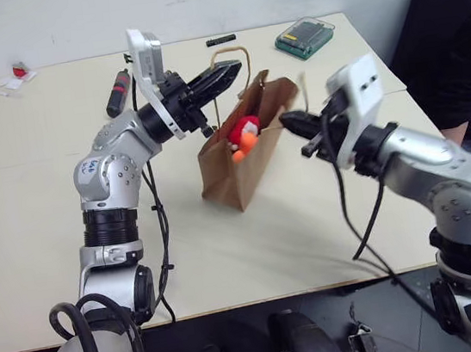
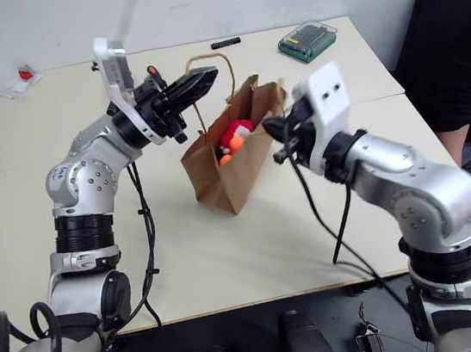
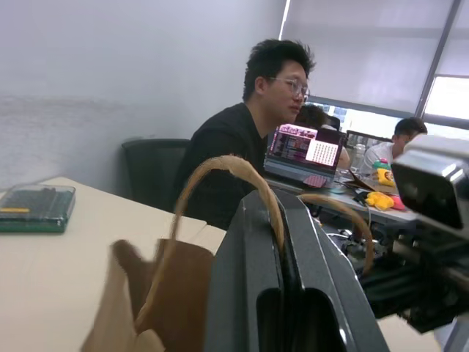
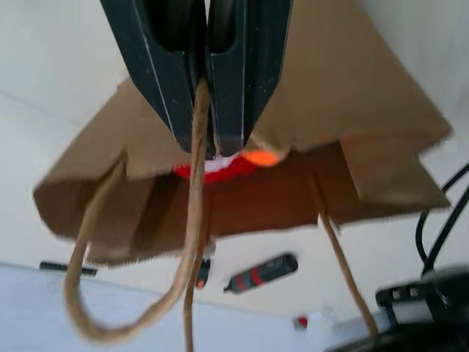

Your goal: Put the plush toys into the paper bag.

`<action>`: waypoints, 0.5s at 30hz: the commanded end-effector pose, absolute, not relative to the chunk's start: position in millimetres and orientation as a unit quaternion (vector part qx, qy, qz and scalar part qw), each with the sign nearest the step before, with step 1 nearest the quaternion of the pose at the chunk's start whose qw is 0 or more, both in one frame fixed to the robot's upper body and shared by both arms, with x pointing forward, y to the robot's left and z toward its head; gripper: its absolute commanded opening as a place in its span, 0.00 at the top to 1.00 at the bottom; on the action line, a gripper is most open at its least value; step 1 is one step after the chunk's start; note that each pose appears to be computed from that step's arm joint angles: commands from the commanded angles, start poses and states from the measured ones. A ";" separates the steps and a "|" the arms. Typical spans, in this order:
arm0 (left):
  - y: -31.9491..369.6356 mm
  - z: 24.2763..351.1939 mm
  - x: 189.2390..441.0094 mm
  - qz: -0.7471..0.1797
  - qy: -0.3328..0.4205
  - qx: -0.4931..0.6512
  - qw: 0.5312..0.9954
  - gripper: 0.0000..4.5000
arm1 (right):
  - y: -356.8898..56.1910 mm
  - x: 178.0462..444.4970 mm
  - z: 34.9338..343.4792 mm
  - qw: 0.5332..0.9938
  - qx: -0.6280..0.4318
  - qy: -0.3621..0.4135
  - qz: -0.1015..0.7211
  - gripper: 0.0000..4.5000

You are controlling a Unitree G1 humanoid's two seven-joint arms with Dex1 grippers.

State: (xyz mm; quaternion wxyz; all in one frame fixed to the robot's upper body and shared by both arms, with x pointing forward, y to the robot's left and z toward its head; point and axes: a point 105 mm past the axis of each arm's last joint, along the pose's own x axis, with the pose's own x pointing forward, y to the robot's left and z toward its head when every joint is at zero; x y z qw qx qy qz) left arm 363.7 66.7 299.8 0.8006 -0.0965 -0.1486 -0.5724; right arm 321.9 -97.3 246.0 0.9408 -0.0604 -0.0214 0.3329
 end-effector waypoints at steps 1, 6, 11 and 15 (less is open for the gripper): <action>68.3 307.8 355.2 -0.575 -0.169 -0.081 0.797 1.00 | -94.3 316.2 256.7 0.937 -0.077 -0.064 0.334 0.99; 85.4 304.8 356.0 -0.556 -0.152 -0.092 0.812 0.96 | -94.2 315.9 262.5 0.938 -0.056 -0.087 0.330 0.95; 102.3 309.0 345.6 -0.554 -0.149 -0.086 0.814 0.66 | -97.3 303.9 272.5 0.927 -0.008 -0.095 0.364 0.63; 113.9 308.6 335.3 -0.551 -0.143 -0.073 0.819 0.38 | -104.0 292.6 273.5 0.921 -0.012 -0.090 0.380 0.32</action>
